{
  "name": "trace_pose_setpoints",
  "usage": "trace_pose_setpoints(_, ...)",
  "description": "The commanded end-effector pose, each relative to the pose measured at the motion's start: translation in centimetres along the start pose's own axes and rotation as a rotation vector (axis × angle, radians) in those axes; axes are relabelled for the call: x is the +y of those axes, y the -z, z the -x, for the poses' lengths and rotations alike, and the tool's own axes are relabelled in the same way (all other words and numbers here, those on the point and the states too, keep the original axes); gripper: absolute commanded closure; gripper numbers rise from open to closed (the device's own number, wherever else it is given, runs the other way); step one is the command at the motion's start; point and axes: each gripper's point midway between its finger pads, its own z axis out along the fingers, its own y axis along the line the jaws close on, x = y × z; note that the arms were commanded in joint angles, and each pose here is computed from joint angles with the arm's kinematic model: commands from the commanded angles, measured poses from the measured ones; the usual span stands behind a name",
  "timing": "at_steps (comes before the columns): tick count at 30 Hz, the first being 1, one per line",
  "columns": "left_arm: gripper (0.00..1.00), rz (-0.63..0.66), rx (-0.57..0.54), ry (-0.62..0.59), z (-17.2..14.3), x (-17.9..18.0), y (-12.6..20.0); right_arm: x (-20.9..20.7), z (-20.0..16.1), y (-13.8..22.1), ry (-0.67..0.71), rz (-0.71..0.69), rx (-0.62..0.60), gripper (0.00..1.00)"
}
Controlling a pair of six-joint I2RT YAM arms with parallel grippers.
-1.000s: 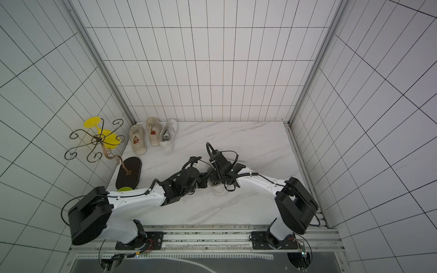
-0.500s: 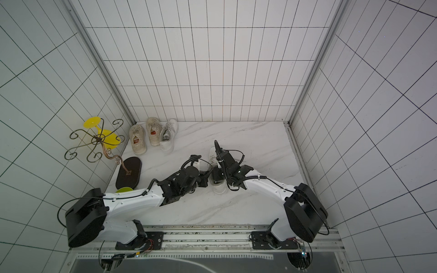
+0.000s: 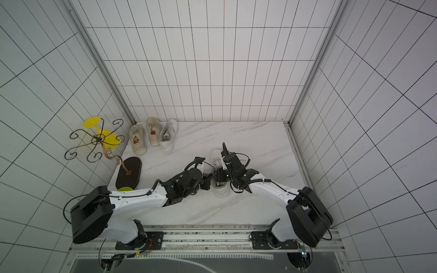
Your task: Remove the insole from the shoe
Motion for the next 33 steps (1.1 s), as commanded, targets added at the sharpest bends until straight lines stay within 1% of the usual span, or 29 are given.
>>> trace_pose_setpoints(1, 1.00, 0.138, 0.081, -0.045, -3.0, 4.1, -0.4, 3.3, 3.5, 2.3, -0.012, 0.188, -0.158, 1.00)
trace_pose_setpoints(8, 1.00, 0.176, 0.111, -0.054, -3.9, 4.9, -0.9, 5.4, 3.7, 3.2, -0.006, 0.319, -0.175, 1.00)
trace_pose_setpoints(13, 0.99, 0.176, 0.130, -0.052, -4.2, 4.8, -1.5, 6.7, 3.9, 4.6, 0.006, 0.401, -0.209, 1.00)
trace_pose_setpoints(17, 0.88, 0.166, 0.131, -0.043, -4.2, 4.5, -1.6, 6.8, 3.9, 5.1, 0.012, 0.404, -0.228, 1.00)
trace_pose_setpoints(19, 0.80, 0.149, 0.133, -0.037, -4.2, 4.2, -1.7, 6.4, 3.7, 4.8, 0.007, 0.392, -0.223, 1.00)
trace_pose_setpoints(25, 0.66, 0.097, 0.148, -0.037, -4.3, 3.2, -2.0, 5.1, 2.4, 2.9, -0.019, 0.342, -0.156, 1.00)
trace_pose_setpoints(29, 0.67, 0.090, 0.159, -0.034, -4.5, 3.1, -2.4, 4.3, 2.1, 2.3, -0.019, 0.299, -0.135, 1.00)
trace_pose_setpoints(30, 0.70, 0.084, 0.162, -0.028, -4.6, 3.1, -2.5, 4.2, 1.9, 2.2, -0.015, 0.292, -0.125, 1.00)
trace_pose_setpoints(33, 0.85, 0.059, 0.175, -0.001, -4.6, 3.0, -3.0, 3.5, 1.2, 1.7, -0.013, 0.262, -0.093, 1.00)
